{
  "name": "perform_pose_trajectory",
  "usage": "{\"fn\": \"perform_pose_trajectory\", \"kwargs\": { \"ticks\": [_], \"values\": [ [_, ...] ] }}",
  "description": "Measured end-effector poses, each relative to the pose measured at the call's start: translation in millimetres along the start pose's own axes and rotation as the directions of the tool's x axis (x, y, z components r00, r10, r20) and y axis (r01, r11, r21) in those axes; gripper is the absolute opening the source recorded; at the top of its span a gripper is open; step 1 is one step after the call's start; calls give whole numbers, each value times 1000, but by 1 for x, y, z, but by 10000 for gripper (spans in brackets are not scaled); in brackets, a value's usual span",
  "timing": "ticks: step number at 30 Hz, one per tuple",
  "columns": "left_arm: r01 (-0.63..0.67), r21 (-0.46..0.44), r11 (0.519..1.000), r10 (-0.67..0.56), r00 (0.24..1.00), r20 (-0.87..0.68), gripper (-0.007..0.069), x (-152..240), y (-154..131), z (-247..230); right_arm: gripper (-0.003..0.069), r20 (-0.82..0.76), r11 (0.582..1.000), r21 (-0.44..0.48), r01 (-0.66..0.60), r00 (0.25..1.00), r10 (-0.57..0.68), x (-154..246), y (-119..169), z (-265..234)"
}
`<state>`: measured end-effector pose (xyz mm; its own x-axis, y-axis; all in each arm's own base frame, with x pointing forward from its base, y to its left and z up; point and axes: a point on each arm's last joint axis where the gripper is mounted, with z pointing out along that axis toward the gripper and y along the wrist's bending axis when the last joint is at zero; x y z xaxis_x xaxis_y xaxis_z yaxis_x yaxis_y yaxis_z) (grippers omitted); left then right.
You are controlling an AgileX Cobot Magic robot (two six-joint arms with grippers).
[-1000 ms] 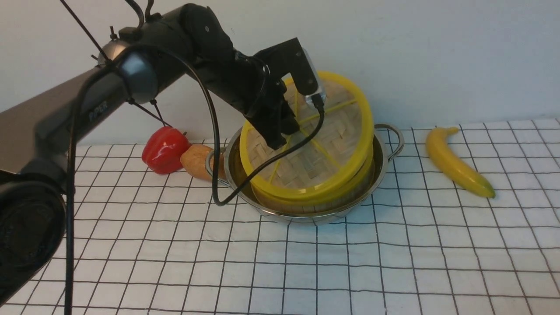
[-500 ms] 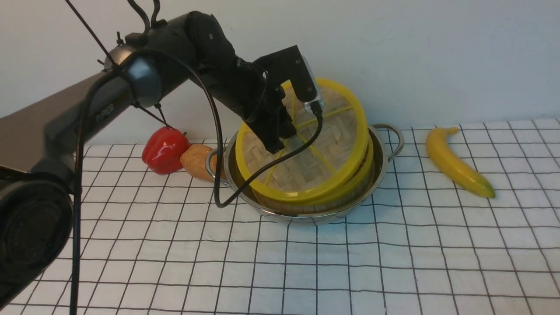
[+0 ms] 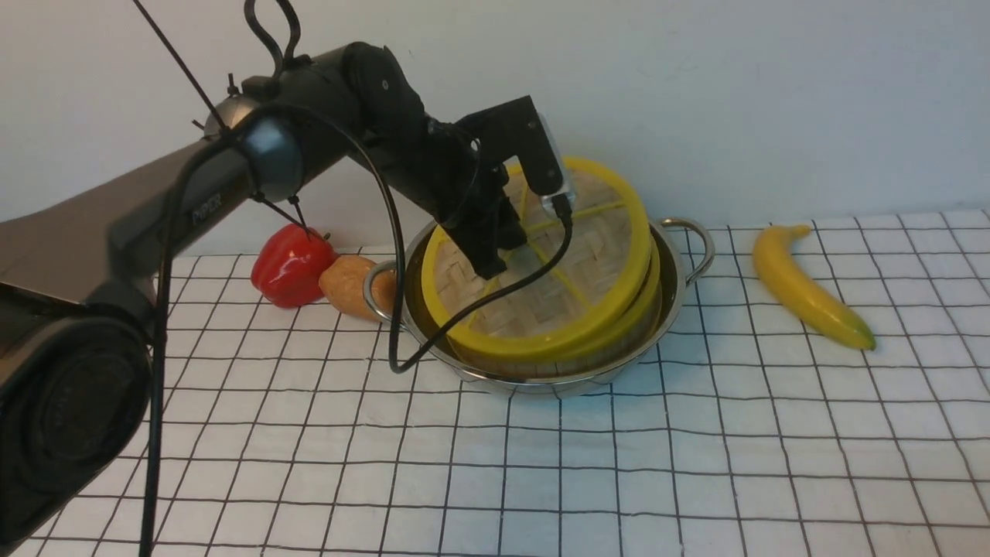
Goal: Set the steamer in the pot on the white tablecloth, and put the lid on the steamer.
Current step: 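Place the yellow bamboo steamer lid onto the steamer in the pot with the left gripper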
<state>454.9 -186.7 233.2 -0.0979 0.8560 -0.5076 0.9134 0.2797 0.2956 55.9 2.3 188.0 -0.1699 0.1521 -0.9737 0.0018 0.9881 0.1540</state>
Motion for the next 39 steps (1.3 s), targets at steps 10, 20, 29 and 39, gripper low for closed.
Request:
{"fn": "perform_pose_trajectory", "kwargs": {
  "ticks": [10, 20, 29, 39],
  "values": [
    [-63, -4, 998, 63, 998, 24, 120, -2, 0, 0, 240, 0, 1000, 0, 0, 1000, 0, 0, 0, 0],
    [-153, 9, 988, 152, 986, 71, 120, -4, -2, 5, 240, 0, 1000, 0, 0, 1000, 0, 0, 0, 0],
    [-118, 11, 993, 117, 990, 83, 120, -6, -1, 6, 240, 0, 1000, 0, 0, 1000, 0, 0, 0, 0],
    [-106, 13, 994, 104, 989, 106, 119, -13, 2, -1, 240, 0, 1000, 0, 0, 1000, 0, 0, 0, 0]
  ]
}}
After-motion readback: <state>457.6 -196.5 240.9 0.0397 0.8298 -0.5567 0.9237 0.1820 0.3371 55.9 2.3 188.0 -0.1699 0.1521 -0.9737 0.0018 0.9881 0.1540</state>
